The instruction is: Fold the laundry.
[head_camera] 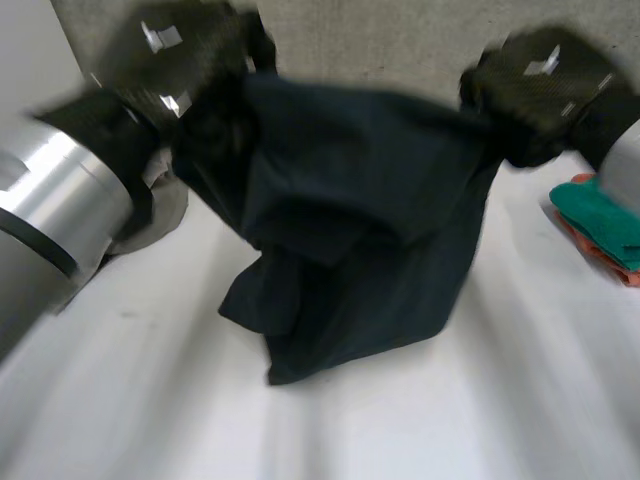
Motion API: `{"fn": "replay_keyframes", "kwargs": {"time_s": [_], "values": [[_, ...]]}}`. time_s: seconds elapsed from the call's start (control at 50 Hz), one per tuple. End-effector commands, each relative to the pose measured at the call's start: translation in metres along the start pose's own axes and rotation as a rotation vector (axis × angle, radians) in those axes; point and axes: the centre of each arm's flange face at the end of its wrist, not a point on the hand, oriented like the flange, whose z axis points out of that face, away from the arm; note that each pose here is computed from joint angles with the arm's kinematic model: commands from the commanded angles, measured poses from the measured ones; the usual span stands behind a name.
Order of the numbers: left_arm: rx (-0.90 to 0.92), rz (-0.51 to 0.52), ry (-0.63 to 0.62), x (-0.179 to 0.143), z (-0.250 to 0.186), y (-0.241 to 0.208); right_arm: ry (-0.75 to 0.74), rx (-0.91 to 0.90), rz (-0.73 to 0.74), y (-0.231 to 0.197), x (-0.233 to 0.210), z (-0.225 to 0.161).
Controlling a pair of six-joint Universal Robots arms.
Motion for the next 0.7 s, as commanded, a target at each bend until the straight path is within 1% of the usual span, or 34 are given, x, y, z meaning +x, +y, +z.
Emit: {"fn": "replay_keyframes", "kwargs": {"time_s": [0.02,0.1,0.14,0.16,0.2,0.22,0.24,0.28,0.3,0.32,0.36,0.38,0.42,0.48,0.54,0.58,0.6,0.62,0.66,0.68,0.7], "values": [[0.027,-0.038,-0.031,-0.014,0.017,-0.008,0.032,0.036,-0.016,-0.033,0.018,-0.011],[-0.074,-0.047,-0.052,-0.024,0.042,0.035,-0.033,0.014,0.005,-0.017,0.001,0.01],[-0.106,-0.047,-0.067,-0.032,0.056,0.057,-0.083,-0.008,0.019,0.0,-0.02,0.031],[-0.134,-0.047,-0.084,-0.04,0.069,0.08,-0.091,-0.019,0.023,0.007,-0.026,0.038],[-0.158,-0.044,-0.101,-0.049,0.082,0.104,-0.097,-0.044,0.026,0.02,-0.038,0.05],[-0.164,-0.041,-0.109,-0.054,0.088,0.115,-0.089,-0.069,0.023,0.034,-0.049,0.062],[-0.158,-0.024,-0.122,-0.063,0.101,0.132,-0.079,-0.08,0.022,0.041,-0.054,0.068],[-0.141,0.003,-0.138,-0.074,0.115,0.148,-0.058,-0.087,0.027,0.054,-0.065,0.081],[-0.128,0.02,-0.147,-0.079,0.123,0.156,-0.03,-0.079,0.023,0.066,-0.073,0.095],[-0.096,0.058,-0.166,-0.09,0.137,0.167,-0.02,-0.072,0.02,0.073,-0.079,0.101],[-0.063,0.093,-0.187,-0.103,0.15,0.176,-0.015,-0.046,0.017,0.083,-0.093,0.111],[-0.048,0.108,-0.194,-0.107,0.155,0.179,-0.024,-0.008,0.011,0.087,-0.108,0.117],[-0.013,0.14,-0.209,-0.118,0.166,0.183,-0.023,0.034,-0.001,0.086,-0.118,0.122],[0.0,0.145,-0.222,-0.123,0.169,0.181,0.022,0.076,0.01,0.079,-0.117,0.125],[-0.031,0.136,-0.219,-0.12,0.164,0.188,0.07,0.059,0.012,0.075,-0.107,0.12],[-0.092,0.12,-0.211,-0.112,0.152,0.195,0.092,0.05,0.013,0.069,-0.099,0.113],[-0.107,0.116,-0.21,-0.111,0.146,0.19,0.1,0.03,0.004,0.065,-0.093,0.103],[-0.124,0.111,-0.211,-0.109,0.132,0.174,0.104,0.015,0.003,0.064,-0.088,0.098],[-0.164,0.099,-0.208,-0.103,0.113,0.164,0.102,-0.032,-0.002,0.067,-0.079,0.088],[-0.176,0.094,-0.206,-0.101,0.107,0.161,0.09,-0.094,0.0,0.072,-0.072,0.078],[-0.21,0.082,-0.2,-0.093,0.091,0.157,0.077,-0.13,0.004,0.076,-0.071,0.073]]}}
